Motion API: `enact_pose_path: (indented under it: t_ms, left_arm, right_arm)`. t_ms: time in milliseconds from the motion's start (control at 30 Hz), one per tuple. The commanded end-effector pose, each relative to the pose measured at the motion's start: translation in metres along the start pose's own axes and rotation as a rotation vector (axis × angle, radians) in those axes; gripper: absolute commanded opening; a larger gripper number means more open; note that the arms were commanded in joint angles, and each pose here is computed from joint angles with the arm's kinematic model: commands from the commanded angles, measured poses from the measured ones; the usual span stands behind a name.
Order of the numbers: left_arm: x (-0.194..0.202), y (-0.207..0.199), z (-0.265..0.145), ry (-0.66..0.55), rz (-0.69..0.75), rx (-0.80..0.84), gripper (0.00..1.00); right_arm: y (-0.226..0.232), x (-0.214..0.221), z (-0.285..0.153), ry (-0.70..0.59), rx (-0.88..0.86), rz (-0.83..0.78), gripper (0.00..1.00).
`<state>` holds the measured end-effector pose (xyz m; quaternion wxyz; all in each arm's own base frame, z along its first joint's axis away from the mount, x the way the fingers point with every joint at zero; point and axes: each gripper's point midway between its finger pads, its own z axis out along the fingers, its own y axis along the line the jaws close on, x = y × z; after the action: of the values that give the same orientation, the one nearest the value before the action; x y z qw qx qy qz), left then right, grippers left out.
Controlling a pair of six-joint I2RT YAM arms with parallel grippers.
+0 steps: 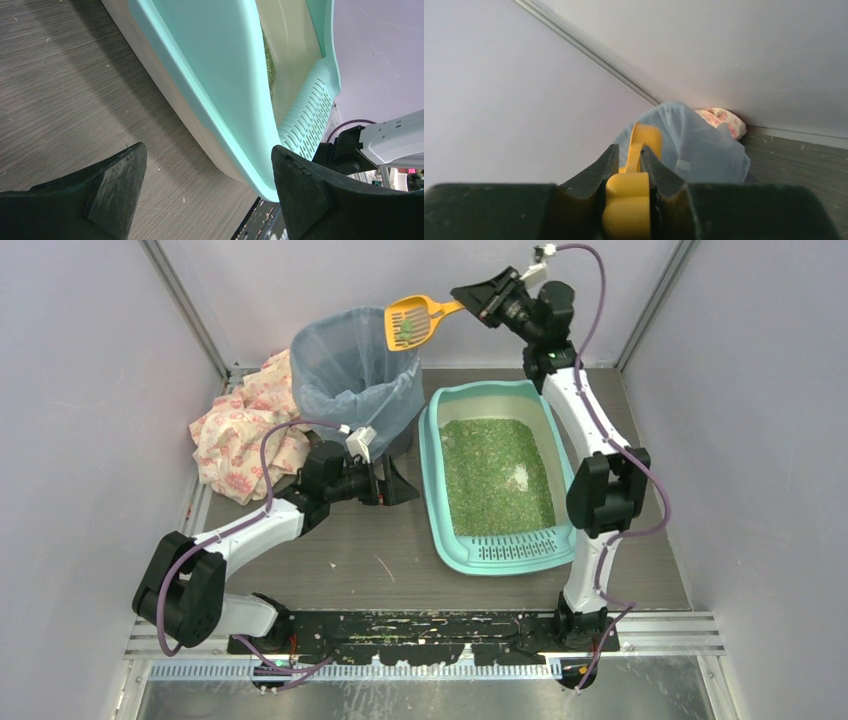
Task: Clean the litter box
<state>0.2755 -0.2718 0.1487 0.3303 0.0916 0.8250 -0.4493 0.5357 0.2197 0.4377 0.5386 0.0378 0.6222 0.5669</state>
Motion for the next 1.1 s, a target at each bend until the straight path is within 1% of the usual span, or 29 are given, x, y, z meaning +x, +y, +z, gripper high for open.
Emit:
enact_pose_path:
  t_ms: [0,133,267,467,567,667,800,1067]
  left_arm:
    - [-0.019,-0.015,-0.001,-0.054,0.051,0.04,0.94]
    - [-0.018,-0.013,-0.001,-0.054,0.053,0.029,0.93]
    - [-0.016,-0.012,0.002,-0.042,0.045,0.036,0.94]
    - [-0.018,-0.014,0.0,-0.045,0.054,0.04,0.93]
    - [-0.018,-0.014,0.0,-0.047,0.056,0.037,0.93]
    - [-0.018,-0.014,0.0,-0.046,0.055,0.037,0.93]
    - [-0.018,-0.014,0.0,-0.046,0.054,0.038,0.93]
    - [-0.018,-0.014,-0.001,-0.048,0.058,0.031,0.93]
  right_arm:
    - [0.019,0.016,0.025,0.055,0.039,-0.15,0.01]
    - [0.016,0.045,0.039,0.119,0.115,-0.263,0.01]
    - [0.028,0.062,0.046,0.132,0.129,-0.34,0.01]
    - [0.06,0.093,0.052,0.17,0.182,-0.594,0.0]
    - [0.074,0.11,0.052,0.18,0.219,-0.772,0.0]
    - [0.086,0.124,0.051,0.174,0.26,-0.899,0.01]
    - [0.104,0.131,0.052,0.151,0.25,-0.95,0.0]
    - [0.157,0.117,0.042,0.075,0.082,-0.884,0.0]
